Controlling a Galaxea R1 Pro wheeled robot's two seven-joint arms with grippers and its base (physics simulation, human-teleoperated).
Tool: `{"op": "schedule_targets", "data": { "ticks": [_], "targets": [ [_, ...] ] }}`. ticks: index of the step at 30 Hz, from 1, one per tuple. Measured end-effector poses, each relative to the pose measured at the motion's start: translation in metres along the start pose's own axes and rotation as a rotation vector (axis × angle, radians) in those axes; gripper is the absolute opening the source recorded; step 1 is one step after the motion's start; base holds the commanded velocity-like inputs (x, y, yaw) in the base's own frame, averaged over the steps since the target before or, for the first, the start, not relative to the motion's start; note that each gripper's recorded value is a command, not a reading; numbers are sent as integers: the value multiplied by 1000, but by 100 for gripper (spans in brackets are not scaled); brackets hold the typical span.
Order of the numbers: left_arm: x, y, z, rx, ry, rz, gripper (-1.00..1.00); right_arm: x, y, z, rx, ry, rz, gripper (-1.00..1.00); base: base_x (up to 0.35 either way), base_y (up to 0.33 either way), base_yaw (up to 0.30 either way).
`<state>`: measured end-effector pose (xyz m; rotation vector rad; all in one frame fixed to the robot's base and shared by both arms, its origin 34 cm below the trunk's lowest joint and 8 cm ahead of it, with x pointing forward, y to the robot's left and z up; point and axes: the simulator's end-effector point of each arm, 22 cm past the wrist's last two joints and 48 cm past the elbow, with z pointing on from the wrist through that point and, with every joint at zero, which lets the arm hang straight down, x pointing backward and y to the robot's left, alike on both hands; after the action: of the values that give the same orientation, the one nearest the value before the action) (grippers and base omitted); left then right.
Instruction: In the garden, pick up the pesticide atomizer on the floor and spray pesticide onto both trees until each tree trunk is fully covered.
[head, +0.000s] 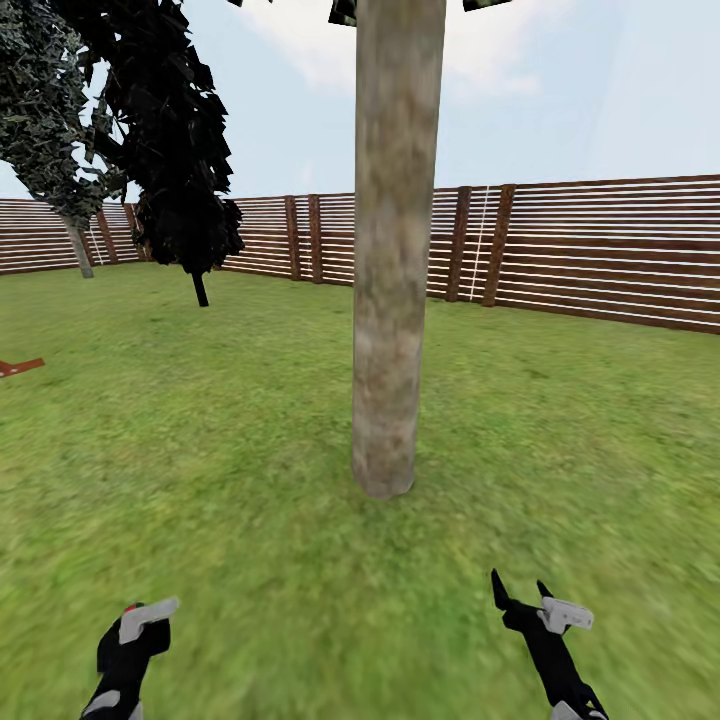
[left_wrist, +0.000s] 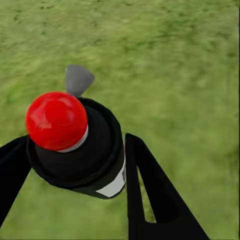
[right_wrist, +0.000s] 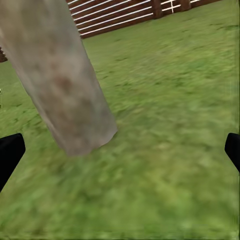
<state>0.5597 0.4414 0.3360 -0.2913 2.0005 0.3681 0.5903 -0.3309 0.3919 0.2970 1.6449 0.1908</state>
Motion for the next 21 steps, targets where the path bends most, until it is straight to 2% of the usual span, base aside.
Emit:
{"op": "schedule_targets", "data": {
  "ticks": [4,5,7,8,9,10,11,12,13,14,16,17,18,19,20,21],
  "targets": [
    [-44,-44,23,143,1,51,-100,23,-12,-1,2,139,67,100,0,0,0],
    [-54,-60,27,204,9,78,-100,24,-21,0,9,172,74,100,0,0,0],
    [-69,-92,28,335,13,147,-100,7,-41,8,17,188,25,100,0,0,0],
    [-74,-102,28,386,18,190,-100,3,-42,12,-1,216,-8,100,0,0,0],
    [-74,-107,27,419,35,221,-100,6,-38,15,-29,261,-30,100,0,0,0],
    [-69,-112,24,465,79,255,-100,15,-27,19,-81,353,-64,100,0,0,0],
    [-66,-115,22,496,112,269,-100,19,-19,21,-113,413,-94,100,0,0,0],
    [-63,-121,17,549,153,291,-100,22,-6,24,-161,496,-154,100,0,0,0],
    [-63,-125,13,589,171,308,-100,23,3,27,-192,540,-197,100,0,0,0],
    [-60,-137,4,663,192,351,-100,22,16,30,-234,580,-259,100,0,0,0],
    [-54,-150,-9,754,220,422,-100,16,29,35,-275,595,-318,100,0,0,0],
    [-48,-159,-17,806,236,477,-100,14,40,35,-320,600,-331,100,0,0,0],
    [-45,-164,-21,834,245,509,-100,14,50,32,-366,608,-329,100,0,0,0],
    [-42,-170,-26,862,253,541,-100,15,64,26,-433,620,-315,100,0,0,0],
    [-37,-178,-34,905,264,590,-100,16,85,16,-533,638,-289,100,0,0,0],
    [-34,-183,-39,931,271,620,-100,16,95,10,-585,649,-274,100,0,0,0]
  ]
}}
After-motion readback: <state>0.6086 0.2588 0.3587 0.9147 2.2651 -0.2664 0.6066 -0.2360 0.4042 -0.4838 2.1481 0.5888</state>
